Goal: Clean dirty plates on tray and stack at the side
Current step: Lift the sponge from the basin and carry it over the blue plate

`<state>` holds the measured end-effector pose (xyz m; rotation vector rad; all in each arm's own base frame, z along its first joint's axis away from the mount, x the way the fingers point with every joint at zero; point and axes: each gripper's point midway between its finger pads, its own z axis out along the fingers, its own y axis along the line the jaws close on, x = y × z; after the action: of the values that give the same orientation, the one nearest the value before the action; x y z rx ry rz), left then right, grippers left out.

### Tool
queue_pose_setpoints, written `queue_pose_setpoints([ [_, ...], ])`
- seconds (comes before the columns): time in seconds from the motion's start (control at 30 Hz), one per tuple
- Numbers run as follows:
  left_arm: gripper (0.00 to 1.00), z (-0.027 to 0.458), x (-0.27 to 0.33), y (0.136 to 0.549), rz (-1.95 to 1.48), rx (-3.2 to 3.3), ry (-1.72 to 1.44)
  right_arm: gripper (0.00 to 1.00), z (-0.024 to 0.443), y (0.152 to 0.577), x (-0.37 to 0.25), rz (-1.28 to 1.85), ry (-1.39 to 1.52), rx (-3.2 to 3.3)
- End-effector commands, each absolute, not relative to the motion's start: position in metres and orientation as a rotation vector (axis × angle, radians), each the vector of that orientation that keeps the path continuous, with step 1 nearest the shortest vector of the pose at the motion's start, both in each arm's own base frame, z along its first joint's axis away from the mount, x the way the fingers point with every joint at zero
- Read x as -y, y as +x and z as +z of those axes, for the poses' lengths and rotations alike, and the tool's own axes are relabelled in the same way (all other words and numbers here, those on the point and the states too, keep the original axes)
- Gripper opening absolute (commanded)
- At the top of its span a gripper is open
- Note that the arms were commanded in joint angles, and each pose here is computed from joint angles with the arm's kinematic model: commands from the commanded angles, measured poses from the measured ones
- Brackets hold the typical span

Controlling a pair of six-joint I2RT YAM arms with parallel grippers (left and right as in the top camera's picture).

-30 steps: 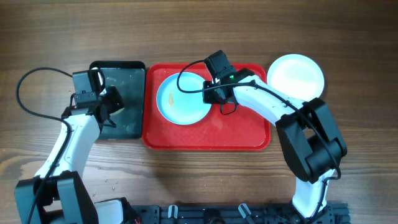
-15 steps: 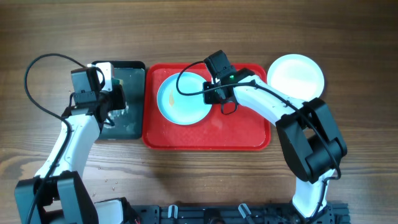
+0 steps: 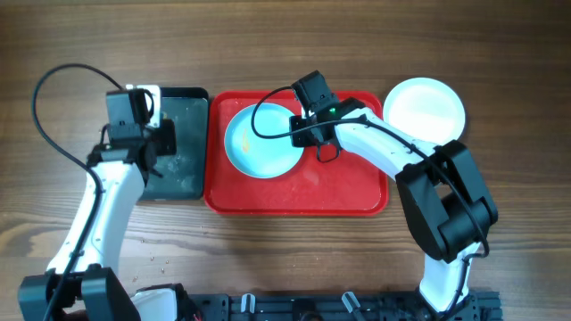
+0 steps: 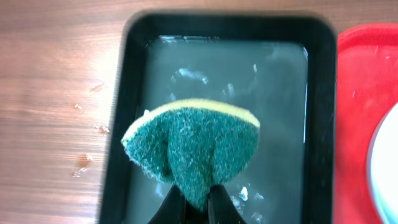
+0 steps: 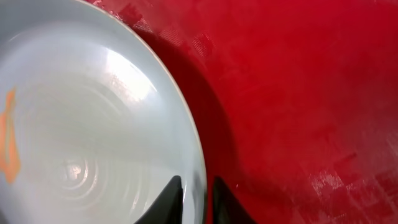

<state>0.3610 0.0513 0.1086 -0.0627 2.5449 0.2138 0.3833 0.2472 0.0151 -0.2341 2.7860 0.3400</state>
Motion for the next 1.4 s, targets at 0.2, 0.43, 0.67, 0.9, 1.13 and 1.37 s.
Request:
queue_pose_setpoints([
  [0.2, 0.04, 0.175, -0.045, 0.381, 0.184, -2.483, -0.031, 0.04, 0.008, 0.373, -0.256, 0.402, -0.296, -2.818],
  [0.43, 0.04, 0.153, -0.01, 0.382, 0.138, -2.552, 0.087, 0.04, 0.011, 0.361, -0.272, 0.557, -0.326, -2.844],
  [0.67, 0.04, 0.143, -0.003, 0.372, 0.131, -2.601, 0.114, 0.18, 0.011, 0.361, -0.272, 0.578, -0.184, -2.873],
  [0.9, 0.04, 0.138, 0.005, 0.37, 0.062, -2.608, 0.13, 0.08, 0.001, 0.384, -0.262, 0.432, -0.22, -2.788],
  [1.13, 0.04, 0.139, 0.006, 0.372, 0.063, -2.599, 0.135, 0.04, 0.015, 0.379, -0.254, 0.432, -0.167, -2.808],
  [1.37, 0.04, 0.146, 0.006, 0.382, 0.069, -2.549, 0.146, 0.18, 0.024, 0.375, -0.259, 0.462, -0.262, -2.793],
])
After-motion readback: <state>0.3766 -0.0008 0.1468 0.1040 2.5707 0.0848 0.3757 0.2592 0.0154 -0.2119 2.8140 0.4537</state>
